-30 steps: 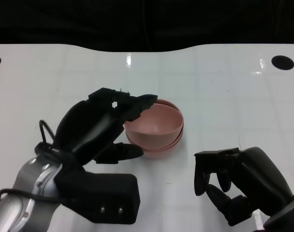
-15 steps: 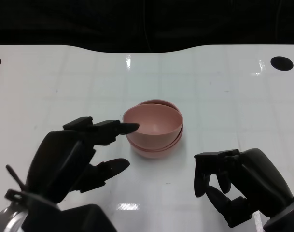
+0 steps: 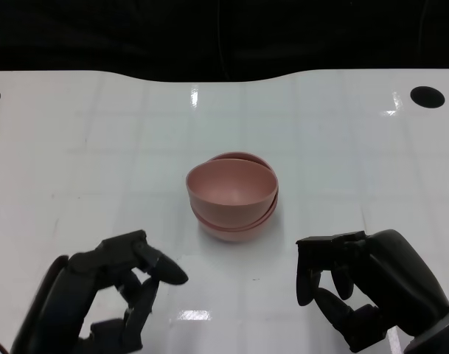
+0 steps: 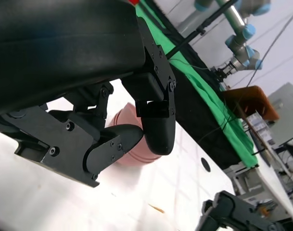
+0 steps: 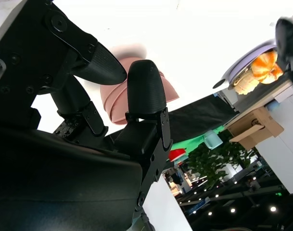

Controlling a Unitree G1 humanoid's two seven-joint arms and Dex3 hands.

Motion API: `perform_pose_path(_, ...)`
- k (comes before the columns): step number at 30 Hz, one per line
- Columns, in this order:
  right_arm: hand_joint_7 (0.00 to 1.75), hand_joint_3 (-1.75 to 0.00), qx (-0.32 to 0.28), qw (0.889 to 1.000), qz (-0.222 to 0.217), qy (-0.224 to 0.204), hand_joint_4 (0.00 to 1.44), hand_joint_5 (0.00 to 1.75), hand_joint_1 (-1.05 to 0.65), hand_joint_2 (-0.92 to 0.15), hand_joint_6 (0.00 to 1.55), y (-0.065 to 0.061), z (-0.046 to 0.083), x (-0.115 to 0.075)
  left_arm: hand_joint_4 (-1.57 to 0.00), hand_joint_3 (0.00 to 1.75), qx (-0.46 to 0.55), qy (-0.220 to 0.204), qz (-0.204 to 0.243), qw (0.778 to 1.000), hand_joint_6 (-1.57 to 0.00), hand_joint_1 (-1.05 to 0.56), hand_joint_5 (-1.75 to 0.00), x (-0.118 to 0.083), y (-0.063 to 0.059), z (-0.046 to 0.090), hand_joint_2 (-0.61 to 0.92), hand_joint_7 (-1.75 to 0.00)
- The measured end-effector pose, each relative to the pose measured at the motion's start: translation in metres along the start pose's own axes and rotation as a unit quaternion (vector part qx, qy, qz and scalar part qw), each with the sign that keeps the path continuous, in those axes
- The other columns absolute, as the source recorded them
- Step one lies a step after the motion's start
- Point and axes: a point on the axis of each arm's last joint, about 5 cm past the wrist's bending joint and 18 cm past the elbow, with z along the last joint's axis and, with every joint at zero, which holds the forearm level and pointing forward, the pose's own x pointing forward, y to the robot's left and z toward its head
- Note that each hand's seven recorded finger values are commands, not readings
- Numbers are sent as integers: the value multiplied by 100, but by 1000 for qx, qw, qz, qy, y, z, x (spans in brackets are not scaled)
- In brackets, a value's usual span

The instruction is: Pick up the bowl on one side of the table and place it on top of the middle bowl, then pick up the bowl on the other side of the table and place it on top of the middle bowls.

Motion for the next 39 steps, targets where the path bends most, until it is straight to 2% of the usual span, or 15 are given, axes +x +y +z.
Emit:
perform_pose_path(3, 143, -167, 1, 1000, -1, -1, 96, 175, -10, -7, 89, 0, 0, 0, -83, 135, -15, 13, 5, 1000, -84, -11, -160, -4, 0, -1, 39, -126)
perform_pose_path(8, 142, -167, 3, 1000, -1, -4, 96, 175, -11, -7, 89, -1, -2, -1, -89, 142, -50, 24, 1, 998, -88, -11, -171, -4, 2, -3, 38, -145)
perform_pose_path(11, 142, -168, 4, 1000, 0, -3, 95, 175, -11, -8, 89, -2, -2, -1, -90, 145, -55, 29, -4, 998, -88, -12, -174, -3, 2, -6, 36, -149)
perform_pose_path(18, 142, -167, 8, 1000, 5, 6, 94, 174, -10, -7, 90, -2, -6, -1, -91, 147, -65, 34, -5, 997, -86, -12, -175, 1, 1, -17, 34, -152)
perform_pose_path(23, 140, -166, 13, 1000, 2, 10, 94, 175, -11, -8, 89, -4, -12, -2, -90, 146, -77, 23, -3, 997, -84, -13, -175, 7, -4, -23, 35, -153)
perform_pose_path(39, 143, -168, 13, 1000, 8, 6, 94, 175, -10, -9, 89, -8, -14, 1, -90, 150, -72, 13, 1, 997, -87, -13, -166, 13, -8, -26, 30, -147)
